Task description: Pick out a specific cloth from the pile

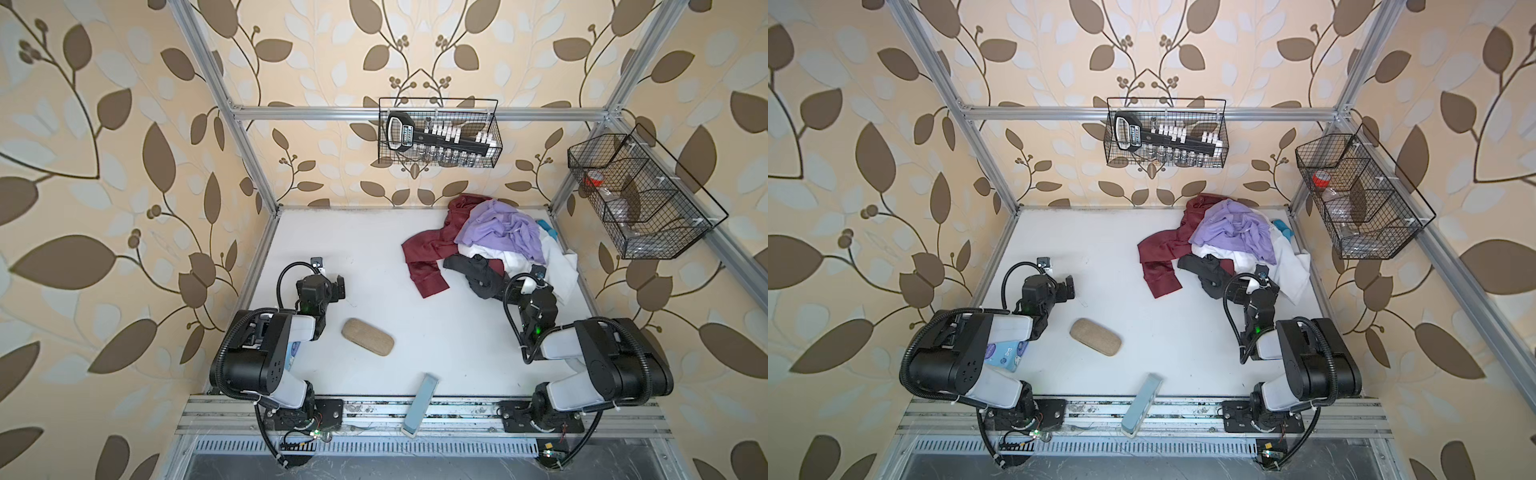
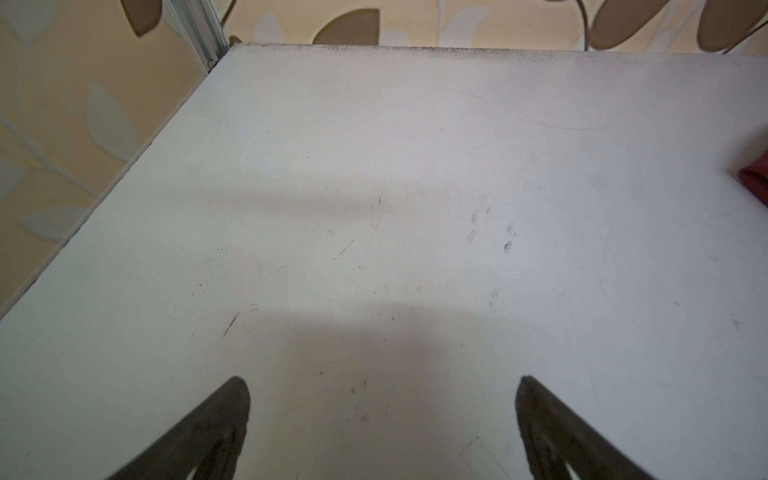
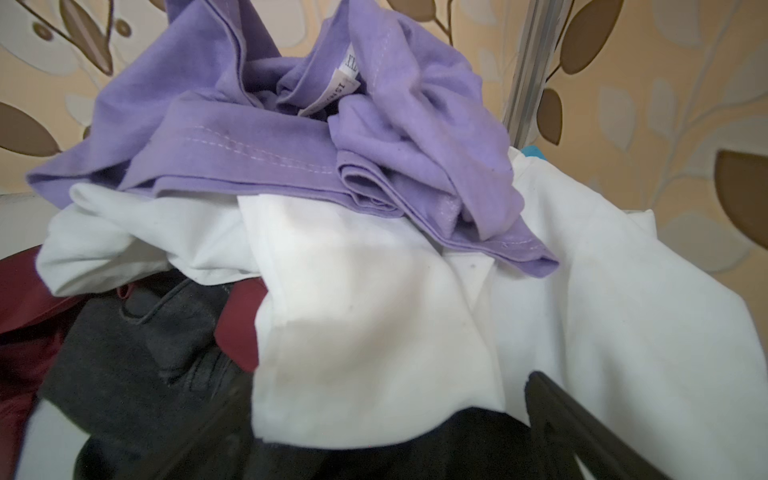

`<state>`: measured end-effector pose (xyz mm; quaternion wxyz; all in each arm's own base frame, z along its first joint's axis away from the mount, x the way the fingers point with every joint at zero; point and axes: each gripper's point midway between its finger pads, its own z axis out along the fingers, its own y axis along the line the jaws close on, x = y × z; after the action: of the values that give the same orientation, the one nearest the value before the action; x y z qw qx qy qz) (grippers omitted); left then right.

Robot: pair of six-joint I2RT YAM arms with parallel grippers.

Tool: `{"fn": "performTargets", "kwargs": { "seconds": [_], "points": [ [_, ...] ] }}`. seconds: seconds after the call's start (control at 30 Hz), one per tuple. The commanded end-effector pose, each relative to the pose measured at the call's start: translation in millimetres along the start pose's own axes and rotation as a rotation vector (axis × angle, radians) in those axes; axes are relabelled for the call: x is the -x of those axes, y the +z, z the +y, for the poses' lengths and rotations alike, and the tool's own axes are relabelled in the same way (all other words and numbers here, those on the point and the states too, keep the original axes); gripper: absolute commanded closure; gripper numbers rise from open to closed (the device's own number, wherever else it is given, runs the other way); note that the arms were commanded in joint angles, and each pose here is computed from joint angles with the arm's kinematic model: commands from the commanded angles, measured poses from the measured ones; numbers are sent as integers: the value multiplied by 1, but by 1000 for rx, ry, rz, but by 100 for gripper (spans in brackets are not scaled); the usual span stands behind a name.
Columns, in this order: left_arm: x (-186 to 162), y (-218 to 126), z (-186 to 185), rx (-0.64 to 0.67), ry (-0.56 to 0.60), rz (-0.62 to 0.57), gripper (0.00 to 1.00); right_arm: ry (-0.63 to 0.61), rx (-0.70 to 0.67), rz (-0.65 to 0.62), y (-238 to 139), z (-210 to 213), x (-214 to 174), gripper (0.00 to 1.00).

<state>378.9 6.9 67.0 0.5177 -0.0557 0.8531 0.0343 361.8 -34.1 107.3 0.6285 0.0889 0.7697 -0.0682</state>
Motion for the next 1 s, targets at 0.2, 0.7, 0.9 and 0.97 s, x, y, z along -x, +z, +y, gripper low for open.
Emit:
{"fn": "performTargets", "kwargs": {
  "seconds": [0.2, 0.7, 0.9, 0.97],
  "points": [
    [10, -1, 1, -5, -19, -32, 1, 10, 12, -34, 3, 2, 12, 0],
    [10, 0, 1, -14, -25, -26, 1, 9, 13, -32, 2, 2, 11, 0],
    [10, 1, 2, -13, -25, -24, 1, 10, 12, -33, 3, 2, 11, 0],
    [10, 1, 2, -13, -26, -24, 1, 10, 12, -35, 3, 2, 12, 0]
  ]
}}
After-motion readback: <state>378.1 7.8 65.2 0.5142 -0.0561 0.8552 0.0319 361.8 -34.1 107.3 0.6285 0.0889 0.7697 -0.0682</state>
